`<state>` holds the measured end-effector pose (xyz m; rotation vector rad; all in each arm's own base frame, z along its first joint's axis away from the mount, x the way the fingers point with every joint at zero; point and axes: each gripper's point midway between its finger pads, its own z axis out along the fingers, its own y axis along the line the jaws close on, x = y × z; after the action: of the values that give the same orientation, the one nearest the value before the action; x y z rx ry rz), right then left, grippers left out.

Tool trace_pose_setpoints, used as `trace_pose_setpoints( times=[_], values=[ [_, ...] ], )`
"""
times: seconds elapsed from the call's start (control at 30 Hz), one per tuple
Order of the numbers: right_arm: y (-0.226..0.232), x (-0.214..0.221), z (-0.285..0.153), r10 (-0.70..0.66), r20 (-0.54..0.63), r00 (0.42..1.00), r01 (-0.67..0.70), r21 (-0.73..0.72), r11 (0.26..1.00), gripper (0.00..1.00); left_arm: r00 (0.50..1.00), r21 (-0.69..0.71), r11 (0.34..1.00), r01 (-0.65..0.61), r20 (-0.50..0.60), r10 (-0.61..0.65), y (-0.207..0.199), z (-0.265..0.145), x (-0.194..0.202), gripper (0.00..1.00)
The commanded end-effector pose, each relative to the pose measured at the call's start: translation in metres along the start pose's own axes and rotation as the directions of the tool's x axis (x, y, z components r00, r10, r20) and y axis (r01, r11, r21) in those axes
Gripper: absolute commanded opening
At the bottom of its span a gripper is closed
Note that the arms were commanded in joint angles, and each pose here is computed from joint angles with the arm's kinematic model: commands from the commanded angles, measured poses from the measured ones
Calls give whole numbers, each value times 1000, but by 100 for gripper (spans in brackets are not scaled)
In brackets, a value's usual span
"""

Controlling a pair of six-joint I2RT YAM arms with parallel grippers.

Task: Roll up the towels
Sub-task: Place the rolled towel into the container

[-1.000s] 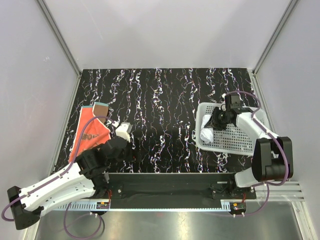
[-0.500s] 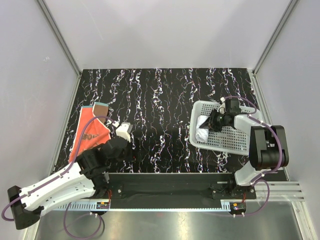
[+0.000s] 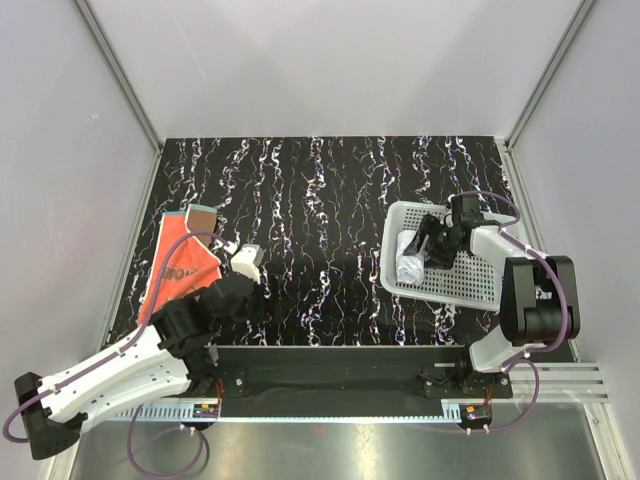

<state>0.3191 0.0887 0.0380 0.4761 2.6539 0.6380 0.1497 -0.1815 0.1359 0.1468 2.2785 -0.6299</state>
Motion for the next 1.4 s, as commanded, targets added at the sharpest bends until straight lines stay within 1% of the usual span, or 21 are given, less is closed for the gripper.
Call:
trace_pose_setpoints(
  times=[0.0, 0.17, 0.2, 0.3, 0.37, 0.5, 0.53, 0.6, 0.63, 0.67, 0.7, 0.73, 0.77, 0.83, 0.87, 0.93, 0.97, 1.03, 1.07, 1.2, 1.37],
  values=[
    [2, -23, -27, -29, 91, 995, 23, 70, 997, 76, 998, 20, 1000, -4, 59, 3, -7, -1, -16, 88],
    [13, -41, -63, -57, 144, 988, 40, 115, 993, 82, 998, 16, 1000, -5, 59, 4, -7, -1, -17, 88],
    [15, -43, -67, -63, 148, 987, 45, 118, 992, 88, 998, 17, 1000, -3, 59, 2, -7, -1, -17, 88],
    [22, -47, -84, -67, 165, 984, 47, 123, 991, 91, 998, 15, 1000, -6, 57, 5, -6, -1, -16, 88],
    [33, -53, -99, -67, 202, 977, 49, 94, 994, 92, 998, 16, 1000, -4, 58, 3, -6, -1, -17, 88],
    [75, -51, -123, -80, 232, 969, 100, -78, 992, 91, 999, 13, 1000, -3, 55, 3, -6, 0, -15, 88],
    [91, -47, -129, -89, 234, 968, 119, -117, 986, 89, 999, 13, 1000, -2, 55, 1, -6, 0, -15, 88],
    [109, -42, -133, -120, 236, 964, 154, -131, 979, 88, 998, 16, 1000, -1, 56, 0, -7, 1, -16, 88],
    [119, -35, -128, -139, 216, 967, 168, -124, 978, 86, 999, 13, 1000, -2, 53, 1, -6, 2, -15, 88],
    [136, -19, -121, -188, 184, 965, 213, -125, 969, 85, 999, 12, 1000, -3, 51, 2, -7, 3, -15, 88],
    [140, -13, -115, -204, 169, 964, 222, -90, 971, 84, 999, 14, 1000, -2, 54, 1, -8, 2, -16, 88],
    [148, -10, -105, -201, 140, 970, 213, -80, 974, 80, 999, 11, 1000, -2, 52, 2, -8, 3, -17, 88],
    [159, 3, -98, -233, 112, 966, 242, -82, 967, 79, 999, 11, 1000, -4, 54, 3, -8, 2, -18, 88],
    [161, 9, -78, -218, 76, 973, 222, -43, 974, 73, 998, 12, 1000, -4, 59, 3, -10, -1, -22, 88],
    [163, 13, -71, -217, 60, 974, 220, -41, 975, 65, 998, 12, 1000, -3, 63, 2, -11, -3, -24, 88],
    [169, 23, -51, -222, 16, 975, 222, -30, 975, 56, 997, 13, 1000, -2, 74, 1, -11, -9, -29, 88],
    [169, 25, -45, -221, 3, 975, 221, -17, 975, 48, 997, 9, 1000, -3, 77, 3, -11, -11, -30, 88],
    [173, 33, -27, -247, -33, 969, 247, 2, 969, 43, 996, -4, 1000, -2, 87, 2, -7, -16, -33, 88],
    [174, 36, -20, -254, -45, 966, 255, 12, 967, 39, 996, -5, 1000, 2, 90, -2, -7, -17, -34, 88],
    [162, 46, 4, -275, -116, 954, 287, 99, 953, 34, 995, -19, 1000, 15, 99, -13, -3, -22, -35, 89],
    [138, 49, 5, -272, -119, 955, 291, 185, 939, 33, 995, -21, 1000, 23, 96, -21, -2, -22, -33, 89]
  ],
)
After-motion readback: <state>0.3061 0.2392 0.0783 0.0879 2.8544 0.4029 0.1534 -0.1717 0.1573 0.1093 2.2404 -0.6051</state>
